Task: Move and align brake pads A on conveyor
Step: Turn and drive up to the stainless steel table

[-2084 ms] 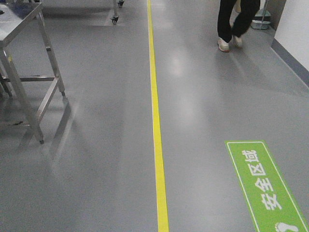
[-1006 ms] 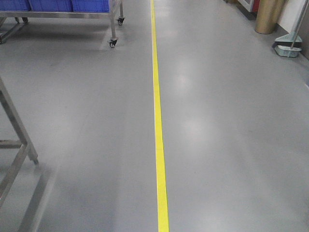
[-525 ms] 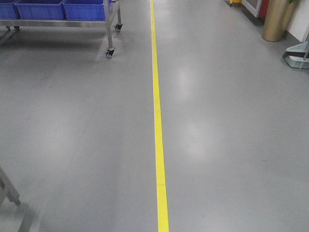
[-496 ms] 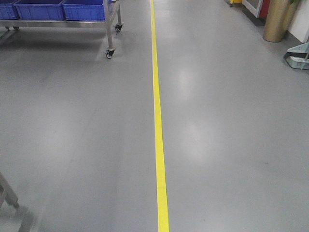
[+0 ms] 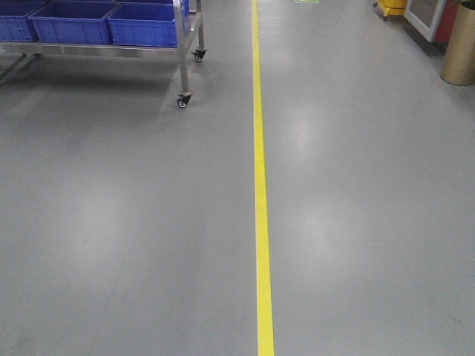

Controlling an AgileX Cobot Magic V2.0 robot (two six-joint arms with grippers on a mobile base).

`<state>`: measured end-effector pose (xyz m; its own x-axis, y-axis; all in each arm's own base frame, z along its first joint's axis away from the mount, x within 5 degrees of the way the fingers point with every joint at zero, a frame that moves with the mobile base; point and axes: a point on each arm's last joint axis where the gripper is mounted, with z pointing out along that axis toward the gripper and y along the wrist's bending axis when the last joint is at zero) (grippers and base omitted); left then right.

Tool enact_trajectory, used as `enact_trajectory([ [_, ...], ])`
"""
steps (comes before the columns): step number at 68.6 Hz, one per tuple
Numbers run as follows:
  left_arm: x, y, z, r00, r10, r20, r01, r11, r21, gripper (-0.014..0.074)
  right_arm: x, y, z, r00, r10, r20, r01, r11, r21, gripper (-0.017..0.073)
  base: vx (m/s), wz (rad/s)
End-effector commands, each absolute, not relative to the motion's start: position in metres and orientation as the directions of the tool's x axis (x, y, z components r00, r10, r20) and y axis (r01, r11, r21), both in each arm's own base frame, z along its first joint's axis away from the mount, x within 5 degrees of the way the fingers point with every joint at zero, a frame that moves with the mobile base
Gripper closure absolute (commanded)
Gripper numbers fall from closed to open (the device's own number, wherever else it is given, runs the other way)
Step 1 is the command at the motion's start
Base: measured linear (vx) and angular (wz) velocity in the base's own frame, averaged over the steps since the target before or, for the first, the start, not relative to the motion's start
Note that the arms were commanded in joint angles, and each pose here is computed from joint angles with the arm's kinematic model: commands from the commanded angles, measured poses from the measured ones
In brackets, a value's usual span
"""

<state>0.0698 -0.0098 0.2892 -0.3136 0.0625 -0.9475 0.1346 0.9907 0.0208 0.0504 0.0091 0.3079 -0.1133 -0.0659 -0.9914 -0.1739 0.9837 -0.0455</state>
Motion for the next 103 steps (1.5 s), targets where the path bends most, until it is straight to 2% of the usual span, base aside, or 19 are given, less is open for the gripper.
enact_trajectory([
  [1, 0.072, -0.01, 0.3022, -0.24, 0.046, -0.97, 0.131, 0.991, 0.015, 0.0143, 0.0511, 0.0087, 0.3224, -0.028, -0.057, -0.998, -0.162, 0.985, -0.052, 0.0159, 0.54, 0.16],
  [35, 0.072, -0.01, 0.3022, -0.24, 0.046, -0.97, 0.131, 0.991, 0.015, 0.0143, 0.0511, 0.0087, 0.3224, -0.028, -0.057, -0.998, -0.162, 0.985, -0.052, 0.0159, 0.48, 0.35],
  [103, 0.072, -0.01, 0.3022, -0.24, 0.046, -0.97, 0.131, 0.991, 0.015, 0.0143, 0.0511, 0.0087, 0.3224, -0.028, -0.057, -0.998, -0.162, 0.985, -0.052, 0.0159, 0.29, 0.94],
])
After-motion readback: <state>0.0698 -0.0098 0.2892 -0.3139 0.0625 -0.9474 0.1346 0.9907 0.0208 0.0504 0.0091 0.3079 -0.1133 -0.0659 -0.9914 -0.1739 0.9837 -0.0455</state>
